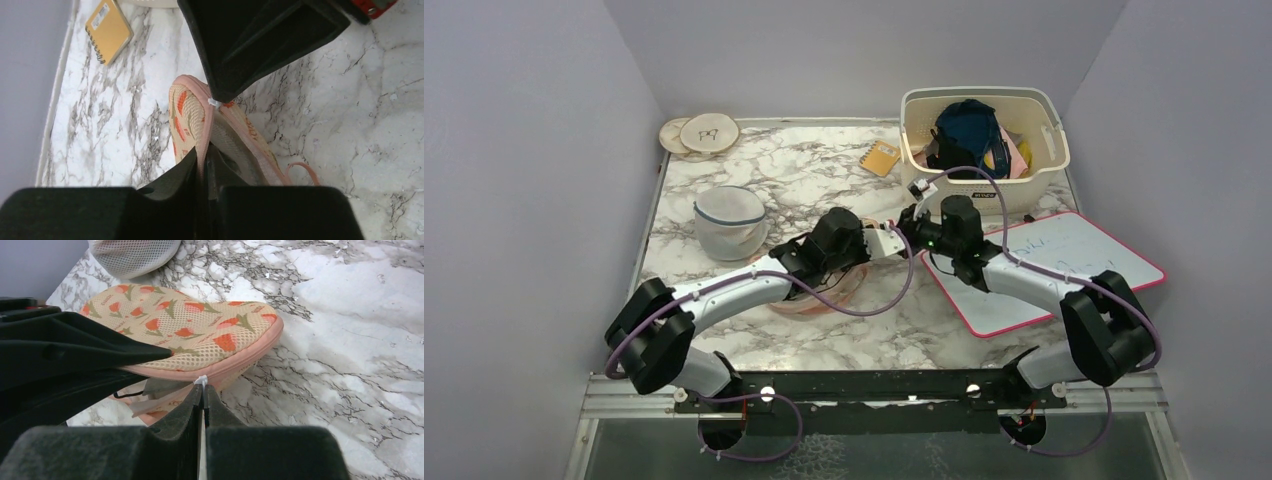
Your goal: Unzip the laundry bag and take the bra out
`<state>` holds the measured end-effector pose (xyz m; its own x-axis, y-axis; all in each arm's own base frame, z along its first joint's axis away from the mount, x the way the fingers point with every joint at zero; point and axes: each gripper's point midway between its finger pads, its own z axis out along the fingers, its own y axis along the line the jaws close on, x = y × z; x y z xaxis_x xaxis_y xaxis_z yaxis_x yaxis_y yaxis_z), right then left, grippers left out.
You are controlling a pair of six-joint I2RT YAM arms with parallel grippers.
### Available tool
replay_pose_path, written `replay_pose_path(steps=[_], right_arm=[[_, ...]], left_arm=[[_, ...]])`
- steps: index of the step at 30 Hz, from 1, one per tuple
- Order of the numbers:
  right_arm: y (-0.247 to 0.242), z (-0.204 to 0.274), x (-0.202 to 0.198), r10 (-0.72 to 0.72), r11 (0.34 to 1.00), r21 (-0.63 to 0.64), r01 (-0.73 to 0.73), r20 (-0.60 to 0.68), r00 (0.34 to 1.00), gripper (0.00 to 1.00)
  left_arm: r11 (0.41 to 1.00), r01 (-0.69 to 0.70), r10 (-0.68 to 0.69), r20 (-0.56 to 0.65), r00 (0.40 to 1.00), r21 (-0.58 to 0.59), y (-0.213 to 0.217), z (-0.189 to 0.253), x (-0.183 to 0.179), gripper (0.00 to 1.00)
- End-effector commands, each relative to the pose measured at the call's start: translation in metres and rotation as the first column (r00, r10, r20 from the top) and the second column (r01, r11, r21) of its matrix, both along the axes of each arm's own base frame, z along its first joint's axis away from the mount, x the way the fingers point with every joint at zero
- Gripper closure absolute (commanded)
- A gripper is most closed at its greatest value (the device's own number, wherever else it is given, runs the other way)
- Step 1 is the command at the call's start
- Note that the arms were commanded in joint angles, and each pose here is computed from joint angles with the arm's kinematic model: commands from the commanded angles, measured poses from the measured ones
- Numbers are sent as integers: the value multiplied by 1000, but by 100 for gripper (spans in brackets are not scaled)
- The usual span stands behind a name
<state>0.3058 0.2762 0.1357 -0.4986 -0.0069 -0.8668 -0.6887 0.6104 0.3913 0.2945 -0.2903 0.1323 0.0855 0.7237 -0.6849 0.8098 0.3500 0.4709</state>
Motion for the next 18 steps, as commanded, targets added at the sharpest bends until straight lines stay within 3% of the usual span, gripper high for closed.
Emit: replay_pose_path(steps=[1,9,18], right_arm=[[-10,7,18,-84,996,-19,84,10,996,99],[-30,-18,48,-154,987,-52,152,-36,987,99],[-21,5,29,-38,999,-1,38,23,999,99]], left_arm=[[997,49,-43,93,995,-62,-5,30,-7,100],[993,69,-53,156,986,-95,-2,48,-12,100],[998,43,-35,131,991,-53,-2,38,-7,98]])
